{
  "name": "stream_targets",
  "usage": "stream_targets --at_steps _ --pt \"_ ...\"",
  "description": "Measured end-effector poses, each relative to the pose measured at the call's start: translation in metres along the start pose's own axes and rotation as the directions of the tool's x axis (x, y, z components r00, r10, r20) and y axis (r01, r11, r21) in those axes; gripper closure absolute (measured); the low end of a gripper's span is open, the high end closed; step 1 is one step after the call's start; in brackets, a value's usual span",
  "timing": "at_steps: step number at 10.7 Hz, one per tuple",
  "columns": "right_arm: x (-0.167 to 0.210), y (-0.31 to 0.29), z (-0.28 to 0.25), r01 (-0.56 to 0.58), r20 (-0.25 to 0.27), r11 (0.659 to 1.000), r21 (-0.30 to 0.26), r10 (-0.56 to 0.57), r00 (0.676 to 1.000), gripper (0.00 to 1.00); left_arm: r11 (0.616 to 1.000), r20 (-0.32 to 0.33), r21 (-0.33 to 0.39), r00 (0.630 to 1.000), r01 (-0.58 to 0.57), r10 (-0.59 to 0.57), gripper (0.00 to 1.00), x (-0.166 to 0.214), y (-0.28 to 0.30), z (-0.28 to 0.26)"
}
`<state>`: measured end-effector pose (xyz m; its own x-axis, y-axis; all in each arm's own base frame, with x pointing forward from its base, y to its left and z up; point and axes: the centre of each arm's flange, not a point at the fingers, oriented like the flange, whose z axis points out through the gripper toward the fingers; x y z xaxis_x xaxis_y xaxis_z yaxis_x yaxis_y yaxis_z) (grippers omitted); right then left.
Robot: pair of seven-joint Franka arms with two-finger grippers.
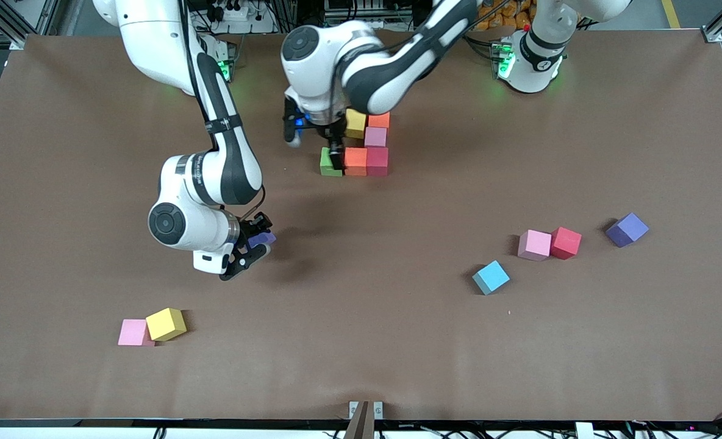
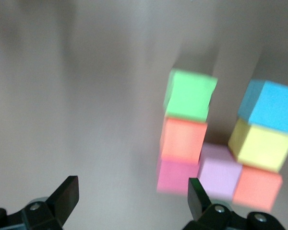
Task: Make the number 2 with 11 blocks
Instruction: 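Lower the purple cube toward the row while the left gripper reaches the cyan cube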
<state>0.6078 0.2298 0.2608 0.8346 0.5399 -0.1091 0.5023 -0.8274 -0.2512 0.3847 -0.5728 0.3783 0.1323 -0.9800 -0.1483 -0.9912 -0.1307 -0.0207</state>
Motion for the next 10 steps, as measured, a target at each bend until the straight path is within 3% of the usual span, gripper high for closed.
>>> stream_targets --at_steps 3,6,8,9,10 --pt "-0.002 -0.003 -0.001 -0.035 -0.012 0.999 -0.006 0.035 0.999 0.38 0.979 0.066 -0.036 0.978 0.199 -0.196 0.00 -0.093 -0.100 -0.029" --pt "-0.005 -0.052 0.011 -0.094 -0.088 0.993 -0.068 0.088 0.992 0.38 0.913 0.081 -0.038 0.912 0.407 -0.403 0.00 -0.207 -0.212 -0.023" --pt "-0.011 -0.090 0.017 -0.151 -0.140 0.982 -0.110 0.135 0.981 0.38 0.847 0.083 -0.068 0.849 0.527 -0.521 0.00 -0.275 -0.260 -0.013" --pt "-0.015 -0.112 0.022 -0.180 -0.172 0.975 -0.131 0.157 0.973 0.38 0.790 0.082 -0.084 0.795 0.607 -0.601 0.00 -0.290 -0.270 -0.008" --pt "-0.020 -0.132 0.028 -0.212 -0.207 0.966 -0.149 0.179 0.962 0.38 0.708 0.081 -0.086 0.713 0.701 -0.697 0.00 -0.292 -0.273 -0.003"
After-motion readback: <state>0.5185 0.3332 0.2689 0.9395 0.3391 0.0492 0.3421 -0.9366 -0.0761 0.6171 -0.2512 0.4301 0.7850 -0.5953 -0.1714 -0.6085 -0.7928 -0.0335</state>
